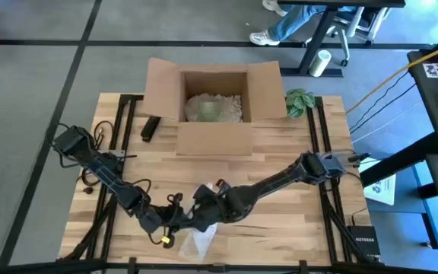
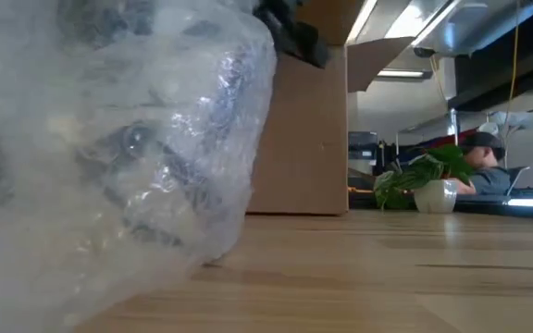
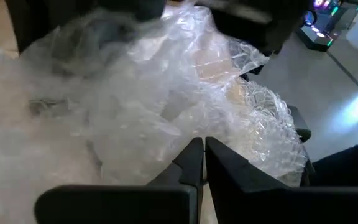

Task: Wrap mug
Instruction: Wrap the blue mug with bubble wrap

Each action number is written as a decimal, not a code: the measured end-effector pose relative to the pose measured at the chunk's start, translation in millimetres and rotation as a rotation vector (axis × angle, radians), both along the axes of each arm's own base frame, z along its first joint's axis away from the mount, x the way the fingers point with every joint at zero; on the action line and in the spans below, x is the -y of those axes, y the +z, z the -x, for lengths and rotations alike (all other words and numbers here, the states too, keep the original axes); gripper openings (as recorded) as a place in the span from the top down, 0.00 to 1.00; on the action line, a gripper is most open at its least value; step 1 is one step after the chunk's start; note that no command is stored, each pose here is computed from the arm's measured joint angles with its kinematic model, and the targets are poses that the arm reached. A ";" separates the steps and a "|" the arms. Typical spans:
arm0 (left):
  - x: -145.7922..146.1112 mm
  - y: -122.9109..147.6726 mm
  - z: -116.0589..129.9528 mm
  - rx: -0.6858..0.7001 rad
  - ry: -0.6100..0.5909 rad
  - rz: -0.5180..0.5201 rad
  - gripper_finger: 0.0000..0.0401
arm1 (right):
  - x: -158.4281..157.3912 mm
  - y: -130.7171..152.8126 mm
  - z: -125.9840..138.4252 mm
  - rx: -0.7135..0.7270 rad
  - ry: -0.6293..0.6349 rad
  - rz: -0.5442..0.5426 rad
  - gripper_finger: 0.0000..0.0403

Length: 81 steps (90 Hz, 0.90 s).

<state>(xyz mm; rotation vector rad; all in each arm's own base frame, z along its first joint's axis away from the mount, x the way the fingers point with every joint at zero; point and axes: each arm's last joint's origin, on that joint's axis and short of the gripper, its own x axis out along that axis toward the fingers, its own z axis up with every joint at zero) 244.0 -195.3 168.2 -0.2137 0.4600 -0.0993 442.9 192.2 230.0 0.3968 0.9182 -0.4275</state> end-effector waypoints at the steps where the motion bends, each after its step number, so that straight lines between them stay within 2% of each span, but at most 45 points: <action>1: -0.2 0.0 -0.1 0.000 0.000 0.000 1.00 | -0.4 1.5 0.5 0.001 0.000 0.001 1.00; 16: -1.5 0.1 -1.3 0.000 0.007 -0.002 1.00 | -14.8 24.1 4.4 0.070 0.027 0.002 1.00; 23: -2.4 0.3 -2.1 0.001 0.010 0.001 1.00 | -19.6 27.8 5.8 0.062 0.059 -0.043 1.00; 36: -3.5 0.4 -3.2 0.002 0.011 0.004 1.00 | -22.4 26.3 7.1 0.018 0.088 -0.142 1.00; 70: -6.5 2.2 -6.3 0.020 0.018 0.012 1.00 | -22.4 22.6 5.2 -0.012 0.069 -0.242 1.00; 81: -7.3 8.0 -7.6 0.067 -0.002 -0.011 1.00 | -18.8 7.9 -2.8 -0.052 0.065 -0.284 1.00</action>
